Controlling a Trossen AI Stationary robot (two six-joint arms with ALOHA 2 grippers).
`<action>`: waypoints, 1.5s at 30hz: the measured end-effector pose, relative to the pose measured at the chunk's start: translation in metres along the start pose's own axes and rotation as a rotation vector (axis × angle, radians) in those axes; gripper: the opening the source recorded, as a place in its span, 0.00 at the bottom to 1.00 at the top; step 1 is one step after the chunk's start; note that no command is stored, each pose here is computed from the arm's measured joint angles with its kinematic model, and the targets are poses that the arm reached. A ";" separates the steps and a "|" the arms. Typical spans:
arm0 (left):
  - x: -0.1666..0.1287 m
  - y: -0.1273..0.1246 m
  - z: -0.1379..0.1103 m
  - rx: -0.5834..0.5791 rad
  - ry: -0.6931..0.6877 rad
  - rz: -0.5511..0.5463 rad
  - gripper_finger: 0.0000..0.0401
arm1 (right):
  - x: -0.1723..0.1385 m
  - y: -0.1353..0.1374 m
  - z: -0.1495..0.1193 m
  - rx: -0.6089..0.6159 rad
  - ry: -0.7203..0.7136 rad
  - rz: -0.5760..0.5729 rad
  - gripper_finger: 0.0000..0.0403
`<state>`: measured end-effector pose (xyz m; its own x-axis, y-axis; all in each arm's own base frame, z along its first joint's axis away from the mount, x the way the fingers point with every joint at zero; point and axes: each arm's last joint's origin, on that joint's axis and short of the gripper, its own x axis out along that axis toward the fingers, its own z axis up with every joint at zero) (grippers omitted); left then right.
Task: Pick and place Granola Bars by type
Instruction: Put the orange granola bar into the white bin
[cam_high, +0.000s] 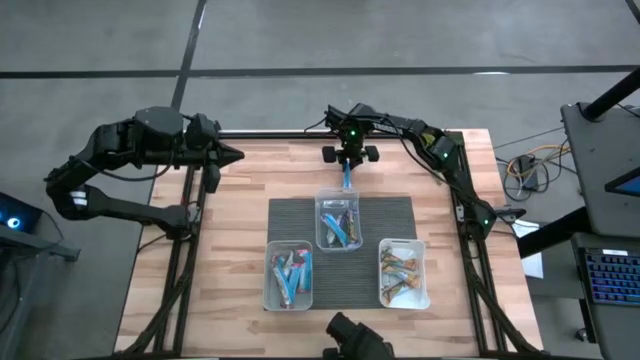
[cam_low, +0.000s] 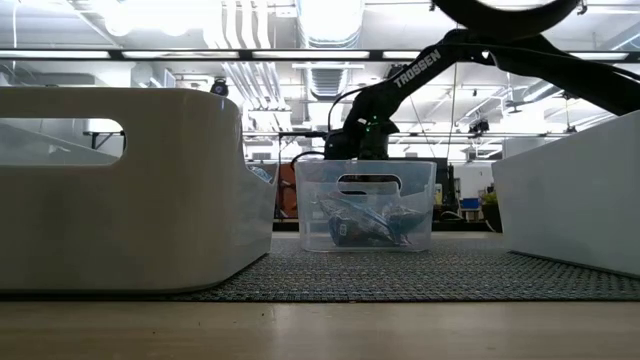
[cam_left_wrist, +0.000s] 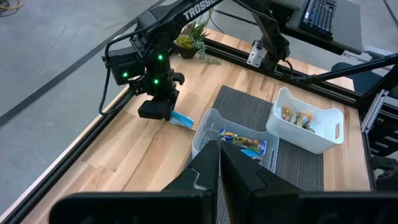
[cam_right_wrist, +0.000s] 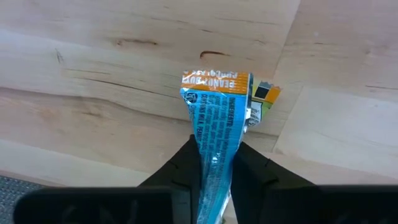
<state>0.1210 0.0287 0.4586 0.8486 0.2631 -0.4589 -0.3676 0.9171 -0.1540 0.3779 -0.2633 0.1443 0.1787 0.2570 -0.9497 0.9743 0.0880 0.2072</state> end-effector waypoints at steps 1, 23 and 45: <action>0.000 0.000 0.000 0.000 0.000 0.000 0.00 | 0.000 0.000 0.000 -0.001 0.000 0.000 0.13; 0.000 0.000 0.000 0.013 0.001 0.000 0.00 | -0.071 0.008 -0.022 -0.166 -0.139 0.085 0.13; 0.000 0.000 0.000 0.050 0.005 -0.015 0.00 | -0.233 -0.016 -0.158 -0.468 -0.477 0.257 0.13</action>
<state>0.1212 0.0283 0.4584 0.8521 0.2481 -0.4609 -0.3354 0.9348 -0.1169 0.2991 -0.1728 0.3996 0.5389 -0.1143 -0.8346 0.7519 0.5119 0.4154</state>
